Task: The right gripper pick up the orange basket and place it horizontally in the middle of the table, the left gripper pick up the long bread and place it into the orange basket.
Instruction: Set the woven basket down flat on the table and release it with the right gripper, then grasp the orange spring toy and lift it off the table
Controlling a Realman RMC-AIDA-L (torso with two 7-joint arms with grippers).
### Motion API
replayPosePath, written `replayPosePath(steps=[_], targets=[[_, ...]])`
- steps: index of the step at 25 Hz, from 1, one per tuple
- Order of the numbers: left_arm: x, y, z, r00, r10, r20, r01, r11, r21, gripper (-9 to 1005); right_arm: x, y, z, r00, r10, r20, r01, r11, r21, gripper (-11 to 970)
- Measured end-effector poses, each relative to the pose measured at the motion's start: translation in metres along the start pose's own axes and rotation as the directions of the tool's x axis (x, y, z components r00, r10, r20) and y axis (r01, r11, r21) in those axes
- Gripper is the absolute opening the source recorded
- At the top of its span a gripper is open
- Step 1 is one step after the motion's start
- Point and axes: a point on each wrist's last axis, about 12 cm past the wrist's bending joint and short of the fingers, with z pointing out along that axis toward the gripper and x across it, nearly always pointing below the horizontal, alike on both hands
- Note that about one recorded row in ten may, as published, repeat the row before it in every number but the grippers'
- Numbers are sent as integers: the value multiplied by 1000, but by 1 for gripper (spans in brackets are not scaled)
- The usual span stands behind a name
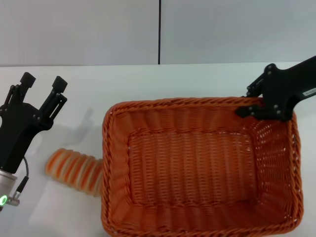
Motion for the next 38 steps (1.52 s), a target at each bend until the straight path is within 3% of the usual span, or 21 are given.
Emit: replayPosePath(steps=[9,18,26,31,34,35,36,37,38], targets=[[1,-1,-3,1000,-18,-1,17,1000,-7,862,10,-3,16,999,-21,41,20,999,31,173],[0,-1,-3,1000,-19,1,19,1000,-6,861,6,-3,27,996,-15,92,11,999,39,210],[0,-1,-3,1000,-18,0,18,1000,-7,861,17,-6,15,986,12,168,-37,988,148,383],[-1,2,-4,1000,-10,0,10,1000,-12,861,35,-3,-7,946,10,325,-107,953,283,435],[-1,3,-4,1000,-6,2,6,1000,-15,861,55,5,-25,896,6,444,-195,904,380,441],[-1,3,-4,1000,-6,2,6,1000,-15,861,55,5,-25,896,6,444,-195,904,380,441],[-4,6,-4,1000,4,10,-4,1000,-19,861,66,11,-34,860,11,510,-260,869,421,441],[-5,7,-4,1000,8,13,-7,1000,-17,861,66,11,-34,860,11,510,-260,869,421,441],[-6,8,-5,1000,9,16,-8,1000,-15,861,72,15,-39,836,9,549,-300,845,442,441]])
